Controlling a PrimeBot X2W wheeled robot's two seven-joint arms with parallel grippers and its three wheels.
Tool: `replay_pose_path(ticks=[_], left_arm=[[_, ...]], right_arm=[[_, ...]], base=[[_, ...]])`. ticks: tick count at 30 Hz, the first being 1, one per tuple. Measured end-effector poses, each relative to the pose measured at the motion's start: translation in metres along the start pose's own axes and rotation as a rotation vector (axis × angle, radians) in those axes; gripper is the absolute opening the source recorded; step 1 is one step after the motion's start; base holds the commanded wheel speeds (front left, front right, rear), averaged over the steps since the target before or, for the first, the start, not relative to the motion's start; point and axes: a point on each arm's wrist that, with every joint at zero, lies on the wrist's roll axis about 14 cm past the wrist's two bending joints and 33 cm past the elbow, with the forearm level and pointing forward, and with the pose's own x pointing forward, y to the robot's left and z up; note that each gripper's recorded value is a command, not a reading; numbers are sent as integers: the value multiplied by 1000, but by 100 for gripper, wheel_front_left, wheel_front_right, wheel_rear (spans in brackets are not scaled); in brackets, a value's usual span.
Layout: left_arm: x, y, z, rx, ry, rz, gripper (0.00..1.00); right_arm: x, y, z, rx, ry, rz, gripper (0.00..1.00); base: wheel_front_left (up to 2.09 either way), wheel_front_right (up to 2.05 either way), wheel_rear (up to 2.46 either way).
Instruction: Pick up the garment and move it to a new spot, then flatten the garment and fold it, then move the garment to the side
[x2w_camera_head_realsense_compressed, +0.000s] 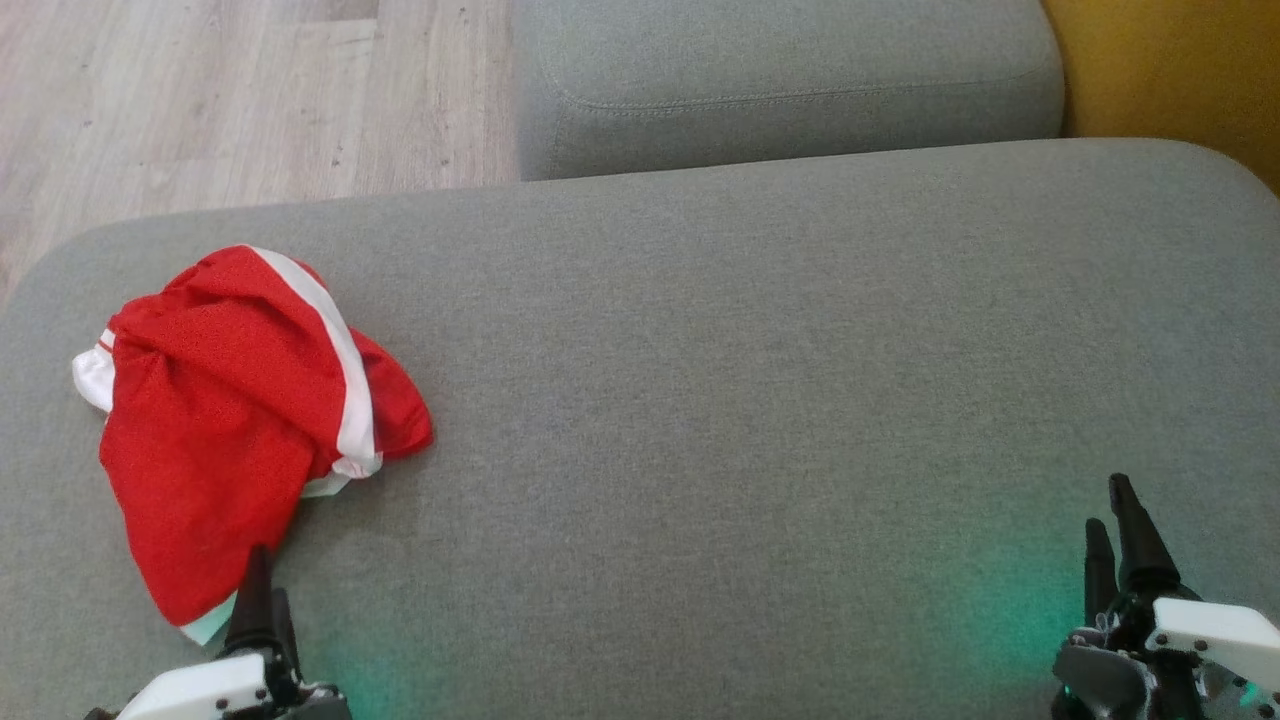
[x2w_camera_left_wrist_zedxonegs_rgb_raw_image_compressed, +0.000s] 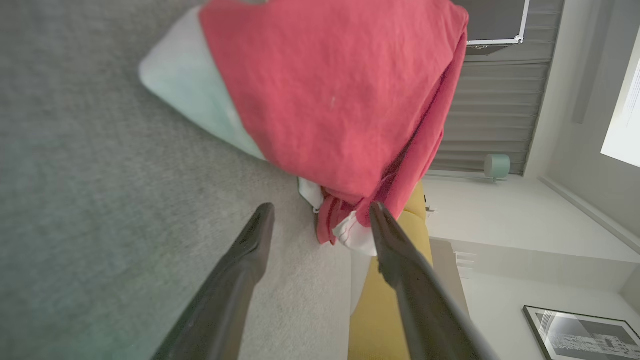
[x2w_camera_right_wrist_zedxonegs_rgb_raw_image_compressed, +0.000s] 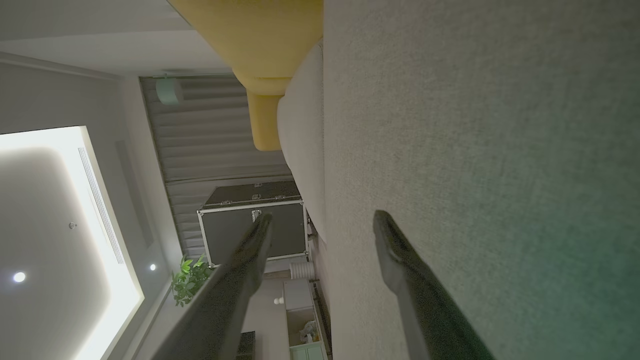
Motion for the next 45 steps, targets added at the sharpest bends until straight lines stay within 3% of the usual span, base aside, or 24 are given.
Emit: replay_pose_path(ticks=[7,20,31,45], left_arm=[[1,-5,1,9,-13,-15,100],[0,-13,10,64,-58,-39,100],[0,-26,22,172,-109,-69,100],[3,-54,15,393,-124,-141,100]], right_arm=[[0,3,-3,-18,-1,10,100],[1,13,-2,-155,-16,36,100],[3,32,-12,-394,-5,93,100],[4,56,-27,-664,0,178,100]], base=[[0,0,0],[0,0,0],[0,0,0],[0,0,0]])
